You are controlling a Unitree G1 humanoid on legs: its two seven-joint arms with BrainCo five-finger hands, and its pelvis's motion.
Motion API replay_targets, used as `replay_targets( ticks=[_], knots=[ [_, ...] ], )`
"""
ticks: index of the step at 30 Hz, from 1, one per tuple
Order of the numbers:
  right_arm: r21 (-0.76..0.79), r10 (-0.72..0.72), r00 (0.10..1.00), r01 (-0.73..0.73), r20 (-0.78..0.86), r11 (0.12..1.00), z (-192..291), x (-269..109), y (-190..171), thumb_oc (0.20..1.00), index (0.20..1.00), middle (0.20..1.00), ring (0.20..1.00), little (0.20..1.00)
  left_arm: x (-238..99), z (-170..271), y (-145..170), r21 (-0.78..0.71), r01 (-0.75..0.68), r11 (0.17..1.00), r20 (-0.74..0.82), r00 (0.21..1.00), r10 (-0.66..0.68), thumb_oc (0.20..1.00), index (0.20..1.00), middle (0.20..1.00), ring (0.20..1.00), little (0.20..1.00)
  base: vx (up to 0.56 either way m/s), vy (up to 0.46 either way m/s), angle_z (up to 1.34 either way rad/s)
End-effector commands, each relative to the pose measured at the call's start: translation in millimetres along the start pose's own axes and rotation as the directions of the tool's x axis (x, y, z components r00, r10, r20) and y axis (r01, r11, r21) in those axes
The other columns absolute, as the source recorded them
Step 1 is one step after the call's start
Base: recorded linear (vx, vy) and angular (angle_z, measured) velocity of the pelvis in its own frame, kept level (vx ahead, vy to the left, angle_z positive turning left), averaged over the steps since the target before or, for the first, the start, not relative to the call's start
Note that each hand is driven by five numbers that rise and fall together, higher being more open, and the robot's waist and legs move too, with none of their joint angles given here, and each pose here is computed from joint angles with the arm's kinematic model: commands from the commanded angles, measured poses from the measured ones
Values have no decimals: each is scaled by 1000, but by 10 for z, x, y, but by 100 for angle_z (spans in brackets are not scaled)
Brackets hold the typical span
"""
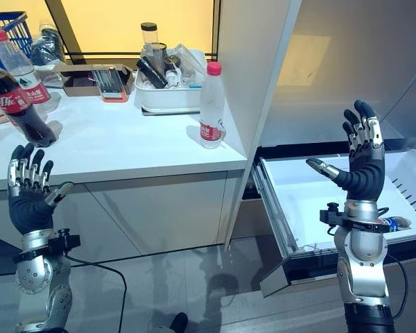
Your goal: Take the drinks into the refrigerator
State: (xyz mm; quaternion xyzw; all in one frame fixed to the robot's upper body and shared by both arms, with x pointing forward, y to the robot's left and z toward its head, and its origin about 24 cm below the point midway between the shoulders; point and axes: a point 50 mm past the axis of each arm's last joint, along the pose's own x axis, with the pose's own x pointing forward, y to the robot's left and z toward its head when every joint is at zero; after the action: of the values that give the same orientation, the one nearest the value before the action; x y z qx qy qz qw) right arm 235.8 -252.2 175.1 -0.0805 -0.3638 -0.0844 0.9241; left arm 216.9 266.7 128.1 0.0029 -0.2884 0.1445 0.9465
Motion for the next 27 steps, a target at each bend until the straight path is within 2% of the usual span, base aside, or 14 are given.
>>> replay_targets(
  ticks=[1,9,20,27],
  knots=[
    [22,33,996,-35,84,999,121,126,52,1000,1000,1000,1000,1000,237,254,-63,102,82,991,148,984,-97,1000,1000,1000,1000,1000,17,26,-18],
    [44,91,994,-94,62,995,80,174,148,1000,1000,1000,1000,1000,511,402,-169,129,123,984,228,962,-150,1000,1000,1000,1000,1000,12,14,-8],
    [96,198,978,-204,65,974,77,264,339,1000,1000,1000,1000,1000,913,422,-214,185,150,971,218,957,-189,1000,1000,1000,1000,1000,24,20,-19],
    [84,210,975,-216,76,973,121,296,300,1000,1000,1000,1000,1000,1048,489,-126,221,149,964,211,958,-196,1000,1000,1000,1000,1000,32,24,-29]
  ],
)
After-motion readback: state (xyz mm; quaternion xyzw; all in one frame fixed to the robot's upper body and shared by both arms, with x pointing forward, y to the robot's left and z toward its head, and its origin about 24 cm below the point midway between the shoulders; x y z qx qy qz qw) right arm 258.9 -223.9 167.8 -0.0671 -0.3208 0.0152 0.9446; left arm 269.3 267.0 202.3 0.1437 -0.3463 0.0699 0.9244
